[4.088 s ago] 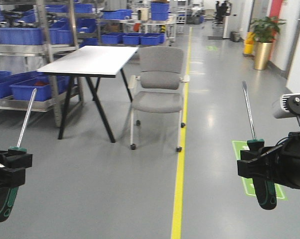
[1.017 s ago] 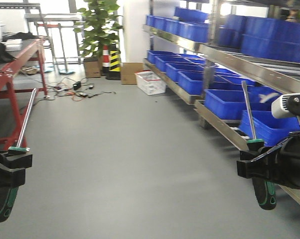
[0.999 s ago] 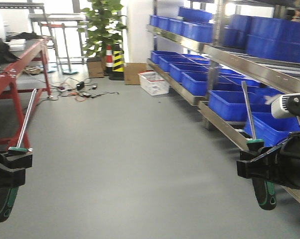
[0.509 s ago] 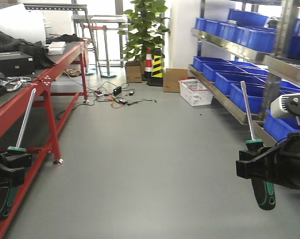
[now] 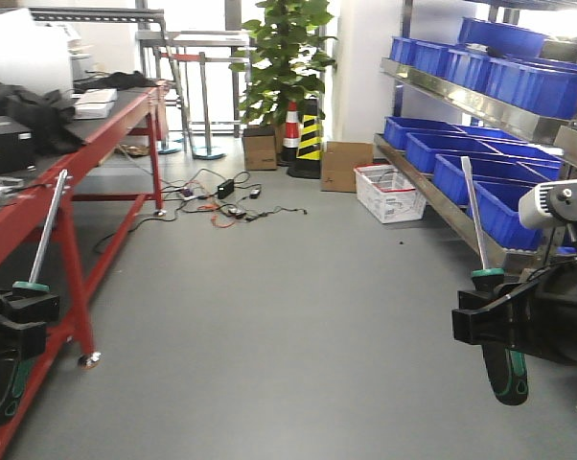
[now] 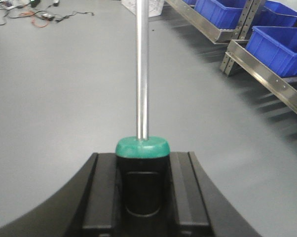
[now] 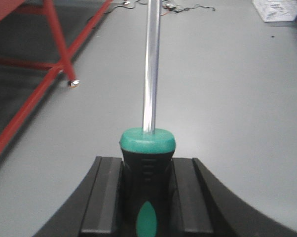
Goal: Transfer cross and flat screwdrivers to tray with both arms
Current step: 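Drive along the shelves to the grey metal tray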
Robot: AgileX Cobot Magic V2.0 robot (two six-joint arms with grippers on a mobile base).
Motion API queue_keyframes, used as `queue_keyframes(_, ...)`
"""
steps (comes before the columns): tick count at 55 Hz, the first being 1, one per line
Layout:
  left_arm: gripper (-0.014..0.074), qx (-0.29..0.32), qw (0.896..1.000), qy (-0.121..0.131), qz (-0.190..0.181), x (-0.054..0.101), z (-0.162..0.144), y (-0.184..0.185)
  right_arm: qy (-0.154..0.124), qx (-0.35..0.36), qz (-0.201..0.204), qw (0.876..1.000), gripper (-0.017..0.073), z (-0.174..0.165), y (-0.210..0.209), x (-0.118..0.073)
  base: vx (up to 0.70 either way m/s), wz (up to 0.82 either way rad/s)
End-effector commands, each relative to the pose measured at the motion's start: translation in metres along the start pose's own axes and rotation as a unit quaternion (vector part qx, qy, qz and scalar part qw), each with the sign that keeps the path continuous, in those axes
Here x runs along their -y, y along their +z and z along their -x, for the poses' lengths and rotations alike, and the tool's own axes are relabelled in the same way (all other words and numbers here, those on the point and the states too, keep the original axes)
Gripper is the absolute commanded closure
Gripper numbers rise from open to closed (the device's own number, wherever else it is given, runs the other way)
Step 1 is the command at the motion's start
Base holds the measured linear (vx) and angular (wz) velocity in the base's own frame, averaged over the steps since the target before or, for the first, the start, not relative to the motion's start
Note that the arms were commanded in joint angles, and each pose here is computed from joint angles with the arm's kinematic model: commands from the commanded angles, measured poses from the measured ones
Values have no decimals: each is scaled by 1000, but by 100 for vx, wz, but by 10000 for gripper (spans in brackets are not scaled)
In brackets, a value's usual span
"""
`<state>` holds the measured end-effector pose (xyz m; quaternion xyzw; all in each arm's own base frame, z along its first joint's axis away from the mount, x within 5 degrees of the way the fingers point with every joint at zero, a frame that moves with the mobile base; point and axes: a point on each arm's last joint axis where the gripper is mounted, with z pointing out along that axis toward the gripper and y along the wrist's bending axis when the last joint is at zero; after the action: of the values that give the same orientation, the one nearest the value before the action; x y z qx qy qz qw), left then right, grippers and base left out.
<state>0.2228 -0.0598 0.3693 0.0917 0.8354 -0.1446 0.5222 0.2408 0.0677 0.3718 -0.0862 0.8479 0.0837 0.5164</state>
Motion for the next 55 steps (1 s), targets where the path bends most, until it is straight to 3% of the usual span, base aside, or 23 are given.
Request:
queue_keyframes(1, 591, 67, 998, -10, 2, 2, 19, -11, -3, 72, 4, 997, 567, 20, -12, -1, 59, -25)
queue_keyframes(24, 591, 67, 998, -10, 2, 2, 19, -11, -3, 71, 4, 997, 567, 20, -12, -1, 56, -44)
queue_keyframes(55, 591, 67, 998, -10, 2, 2, 19, -11, -3, 71, 4, 997, 567, 20, -12, -1, 46, -76)
